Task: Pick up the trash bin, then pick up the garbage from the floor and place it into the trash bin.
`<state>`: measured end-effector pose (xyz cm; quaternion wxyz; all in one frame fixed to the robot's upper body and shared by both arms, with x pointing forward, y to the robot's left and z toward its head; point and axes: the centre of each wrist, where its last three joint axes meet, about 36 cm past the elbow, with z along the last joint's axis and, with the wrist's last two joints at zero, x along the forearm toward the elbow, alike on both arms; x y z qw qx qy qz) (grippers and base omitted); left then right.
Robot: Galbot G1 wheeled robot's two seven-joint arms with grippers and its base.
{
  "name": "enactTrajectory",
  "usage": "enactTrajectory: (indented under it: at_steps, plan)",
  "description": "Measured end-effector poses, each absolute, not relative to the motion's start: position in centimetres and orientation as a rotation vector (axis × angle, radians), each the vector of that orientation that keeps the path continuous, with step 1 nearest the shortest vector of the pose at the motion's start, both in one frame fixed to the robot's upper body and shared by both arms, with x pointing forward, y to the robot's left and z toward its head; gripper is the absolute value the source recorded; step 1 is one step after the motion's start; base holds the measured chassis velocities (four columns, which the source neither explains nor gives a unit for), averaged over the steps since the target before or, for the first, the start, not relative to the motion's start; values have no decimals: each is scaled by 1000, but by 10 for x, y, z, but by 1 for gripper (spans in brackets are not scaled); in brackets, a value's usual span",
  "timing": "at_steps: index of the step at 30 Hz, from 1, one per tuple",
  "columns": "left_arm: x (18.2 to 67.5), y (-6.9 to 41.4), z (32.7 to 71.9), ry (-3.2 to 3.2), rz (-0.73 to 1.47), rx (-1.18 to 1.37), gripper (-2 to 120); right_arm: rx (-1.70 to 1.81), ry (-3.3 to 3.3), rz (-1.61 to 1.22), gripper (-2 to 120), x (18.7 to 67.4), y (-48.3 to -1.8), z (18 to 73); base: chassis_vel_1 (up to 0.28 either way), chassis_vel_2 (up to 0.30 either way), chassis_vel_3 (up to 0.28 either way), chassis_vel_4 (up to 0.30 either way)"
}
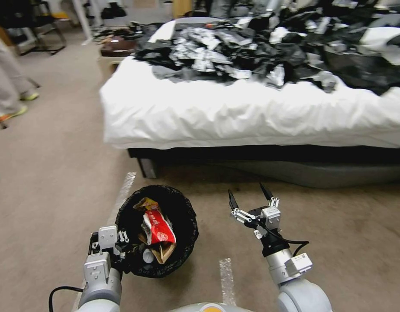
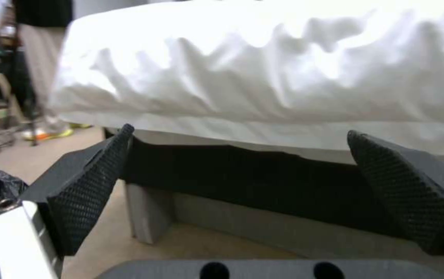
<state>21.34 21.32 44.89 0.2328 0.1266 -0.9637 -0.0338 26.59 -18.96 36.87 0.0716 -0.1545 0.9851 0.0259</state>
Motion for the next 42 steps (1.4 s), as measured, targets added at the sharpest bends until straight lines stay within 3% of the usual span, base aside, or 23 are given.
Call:
enactTrajectory:
  at_steps: [42]
  plan:
    - [209,213,454,-2652,-101,340,0,-500,2942,89,100,276,-184,379,122,126,128,121]
